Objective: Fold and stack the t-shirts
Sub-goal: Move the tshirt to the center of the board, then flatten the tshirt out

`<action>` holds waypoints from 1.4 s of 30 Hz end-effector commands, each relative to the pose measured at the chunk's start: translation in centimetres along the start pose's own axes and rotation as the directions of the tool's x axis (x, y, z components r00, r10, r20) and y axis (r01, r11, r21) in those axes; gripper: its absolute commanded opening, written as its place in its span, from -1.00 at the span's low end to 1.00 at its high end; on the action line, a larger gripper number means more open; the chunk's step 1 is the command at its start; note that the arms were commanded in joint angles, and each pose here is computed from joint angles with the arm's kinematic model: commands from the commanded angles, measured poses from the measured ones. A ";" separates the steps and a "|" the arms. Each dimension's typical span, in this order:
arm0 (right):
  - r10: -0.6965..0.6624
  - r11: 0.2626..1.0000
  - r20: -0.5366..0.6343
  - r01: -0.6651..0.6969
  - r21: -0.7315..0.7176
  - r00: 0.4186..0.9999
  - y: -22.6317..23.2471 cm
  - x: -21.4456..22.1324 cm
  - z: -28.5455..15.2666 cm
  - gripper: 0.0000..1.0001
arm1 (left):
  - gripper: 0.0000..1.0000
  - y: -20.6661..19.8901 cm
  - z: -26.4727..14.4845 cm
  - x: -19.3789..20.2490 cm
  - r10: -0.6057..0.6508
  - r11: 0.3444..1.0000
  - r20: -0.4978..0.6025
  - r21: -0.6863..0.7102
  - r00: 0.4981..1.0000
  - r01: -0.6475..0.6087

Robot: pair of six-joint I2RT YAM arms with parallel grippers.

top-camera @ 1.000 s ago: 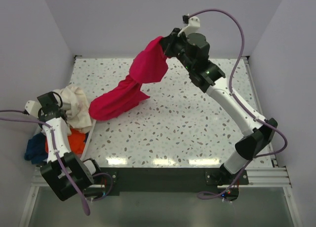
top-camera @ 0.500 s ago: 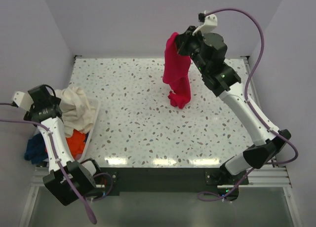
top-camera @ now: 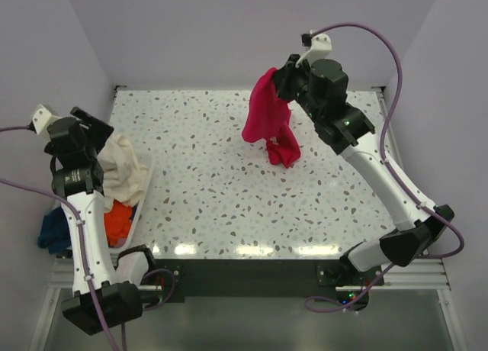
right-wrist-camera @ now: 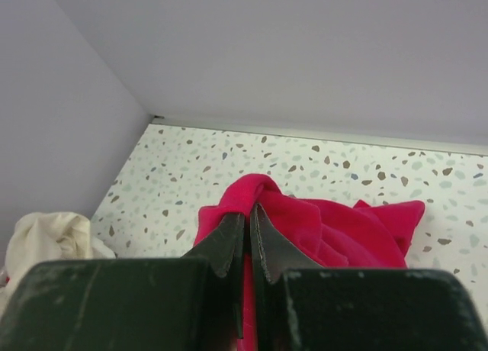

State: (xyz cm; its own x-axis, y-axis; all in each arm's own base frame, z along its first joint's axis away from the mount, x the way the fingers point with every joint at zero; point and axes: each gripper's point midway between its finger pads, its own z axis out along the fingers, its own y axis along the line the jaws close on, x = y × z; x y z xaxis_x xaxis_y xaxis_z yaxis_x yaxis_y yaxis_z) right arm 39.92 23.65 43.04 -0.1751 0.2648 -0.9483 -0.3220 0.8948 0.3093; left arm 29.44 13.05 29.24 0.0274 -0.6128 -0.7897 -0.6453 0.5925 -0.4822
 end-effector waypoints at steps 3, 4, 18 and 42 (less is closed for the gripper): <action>0.071 0.980 0.162 -0.038 -0.197 0.984 4.4 -9.1 -5.3 -1.00 | 0.70 -9.2 -3.2 -1.6 0.044 0.934 0.018 0.353 0.999 -0.048; 0.087 0.974 0.171 -0.048 -0.223 0.981 5.0 -9.8 -5.8 -1.00 | 0.70 -10.9 -3.8 -0.8 0.055 0.910 0.004 0.412 0.998 -0.052; 0.042 0.985 0.288 0.008 -0.170 0.957 5.0 -15.7 -7.4 -1.00 | 0.66 -18.6 -6.8 18.9 0.354 0.753 -0.265 0.650 0.897 -0.106; 0.118 0.931 -0.333 0.012 0.364 0.935 -16.0 10.4 6.7 -1.00 | 0.57 -12.5 -8.7 32.3 0.588 0.692 -0.409 0.700 0.698 -0.174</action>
State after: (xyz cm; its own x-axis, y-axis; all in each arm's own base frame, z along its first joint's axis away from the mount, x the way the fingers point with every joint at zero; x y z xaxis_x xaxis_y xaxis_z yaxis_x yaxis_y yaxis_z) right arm 50.24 15.32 22.53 -0.6191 0.1983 -0.7599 0.0266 0.9723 0.2321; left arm 33.32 -16.20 13.11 -0.6546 -0.3628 -0.6633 -0.0230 0.8865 -0.4622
